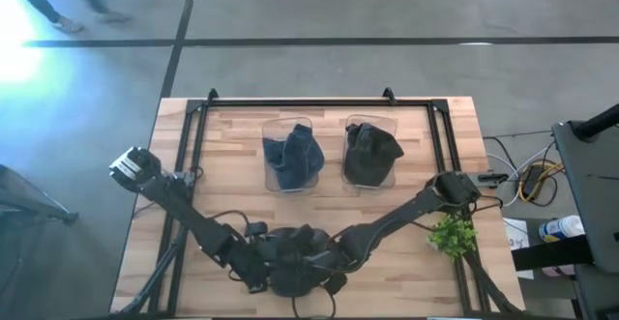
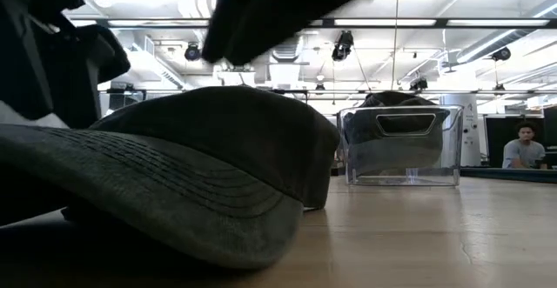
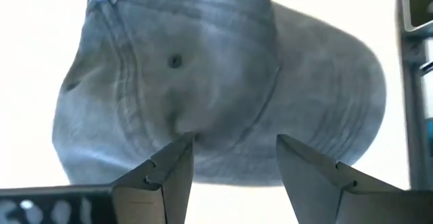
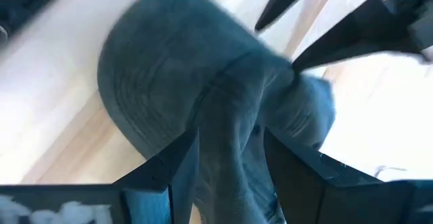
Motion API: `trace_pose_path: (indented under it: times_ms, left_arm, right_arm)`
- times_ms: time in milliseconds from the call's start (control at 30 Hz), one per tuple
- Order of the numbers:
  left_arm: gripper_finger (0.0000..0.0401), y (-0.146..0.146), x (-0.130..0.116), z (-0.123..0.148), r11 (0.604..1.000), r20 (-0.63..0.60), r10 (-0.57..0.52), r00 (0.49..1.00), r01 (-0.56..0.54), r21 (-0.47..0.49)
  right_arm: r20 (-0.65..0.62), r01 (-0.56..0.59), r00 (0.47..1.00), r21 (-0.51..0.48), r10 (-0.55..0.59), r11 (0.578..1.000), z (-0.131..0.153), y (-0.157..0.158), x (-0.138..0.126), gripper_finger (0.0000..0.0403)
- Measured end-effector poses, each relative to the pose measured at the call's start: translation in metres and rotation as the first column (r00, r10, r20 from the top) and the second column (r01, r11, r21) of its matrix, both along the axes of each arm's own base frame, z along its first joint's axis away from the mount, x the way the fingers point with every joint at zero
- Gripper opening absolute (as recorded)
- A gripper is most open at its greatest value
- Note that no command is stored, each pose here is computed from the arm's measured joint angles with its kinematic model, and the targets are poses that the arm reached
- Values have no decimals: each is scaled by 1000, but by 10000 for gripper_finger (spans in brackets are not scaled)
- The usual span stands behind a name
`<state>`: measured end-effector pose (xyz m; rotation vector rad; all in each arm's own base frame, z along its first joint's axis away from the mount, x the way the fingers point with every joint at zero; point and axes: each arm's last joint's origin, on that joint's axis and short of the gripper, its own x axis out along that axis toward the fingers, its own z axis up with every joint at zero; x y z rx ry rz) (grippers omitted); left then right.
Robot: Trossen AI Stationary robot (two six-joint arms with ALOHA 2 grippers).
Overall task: Pick & Place hat
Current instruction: Put the gray cap into the right transparent bin
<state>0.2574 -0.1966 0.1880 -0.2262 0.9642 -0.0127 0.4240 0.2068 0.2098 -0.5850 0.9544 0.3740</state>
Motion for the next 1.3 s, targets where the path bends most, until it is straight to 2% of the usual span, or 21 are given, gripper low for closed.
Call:
trace_pose_path:
  times_ms: [300,433,600,800,933,1067,1167,1300]
  left_arm:
    - [202,-2,3,2,1000,29,8,1000,-7,-30]
    - [202,-2,3,3,999,37,9,999,-8,-37]
    - [202,-2,1,15,998,57,8,998,-5,-57]
    - [202,0,-2,50,994,121,19,992,-6,-105]
    - [202,3,-9,84,993,173,65,983,-46,-110]
    - [202,7,-21,108,994,216,104,971,-92,-63]
    - [202,11,-29,130,987,294,157,943,-140,-76]
    - [202,17,-36,141,978,348,210,914,-192,-87]
  right_arm:
    - [-74,6,997,-20,-8,1000,-32,-2,7,162]
    - [-119,65,991,-16,-67,998,-43,-6,8,158]
    - [-167,131,977,-8,-130,991,-43,-9,4,116]
    - [-168,195,968,21,-189,981,-32,-10,1,21]
    - [-165,222,962,3,-218,975,-22,-6,-8,13]
    - [-147,205,967,-44,-209,978,6,3,-30,12]
    - [-161,186,968,-58,-193,981,21,11,-47,12]
    - [-156,200,965,-87,-212,976,41,21,-71,11]
